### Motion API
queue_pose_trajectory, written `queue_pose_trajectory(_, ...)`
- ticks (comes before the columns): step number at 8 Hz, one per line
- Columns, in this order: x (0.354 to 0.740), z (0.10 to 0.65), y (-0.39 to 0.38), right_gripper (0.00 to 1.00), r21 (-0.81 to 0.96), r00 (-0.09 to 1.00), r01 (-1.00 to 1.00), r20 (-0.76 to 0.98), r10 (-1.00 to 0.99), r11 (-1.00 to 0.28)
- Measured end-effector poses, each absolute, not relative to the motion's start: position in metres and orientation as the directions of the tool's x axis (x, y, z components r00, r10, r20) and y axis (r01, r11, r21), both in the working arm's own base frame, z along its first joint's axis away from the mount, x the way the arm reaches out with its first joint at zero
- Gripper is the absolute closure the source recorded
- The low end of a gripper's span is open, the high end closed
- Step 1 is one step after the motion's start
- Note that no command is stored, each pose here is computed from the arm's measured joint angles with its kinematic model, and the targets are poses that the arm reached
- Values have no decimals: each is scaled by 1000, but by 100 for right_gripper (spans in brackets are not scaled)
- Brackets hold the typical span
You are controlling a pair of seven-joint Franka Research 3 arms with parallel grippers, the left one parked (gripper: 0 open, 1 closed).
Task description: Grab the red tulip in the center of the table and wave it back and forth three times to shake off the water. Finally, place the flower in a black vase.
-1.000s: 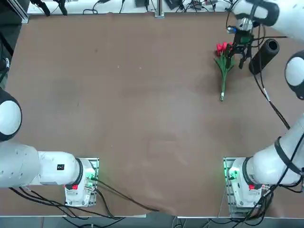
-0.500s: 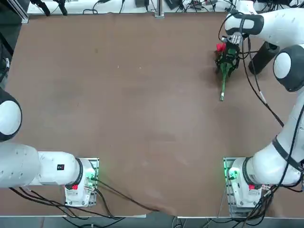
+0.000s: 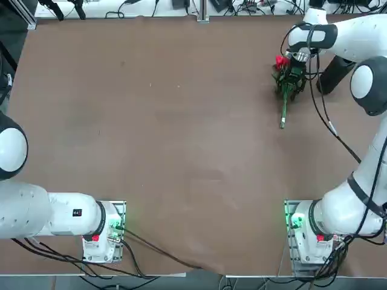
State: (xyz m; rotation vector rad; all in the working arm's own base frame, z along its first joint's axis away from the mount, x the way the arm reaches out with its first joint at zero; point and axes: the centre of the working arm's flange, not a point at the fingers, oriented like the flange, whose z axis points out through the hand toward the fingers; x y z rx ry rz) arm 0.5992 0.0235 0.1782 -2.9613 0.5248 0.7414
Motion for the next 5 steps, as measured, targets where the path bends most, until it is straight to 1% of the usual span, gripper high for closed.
queue_pose_trajectory(5,601,176,17,0,32,836,-351,-439,-329,-936)
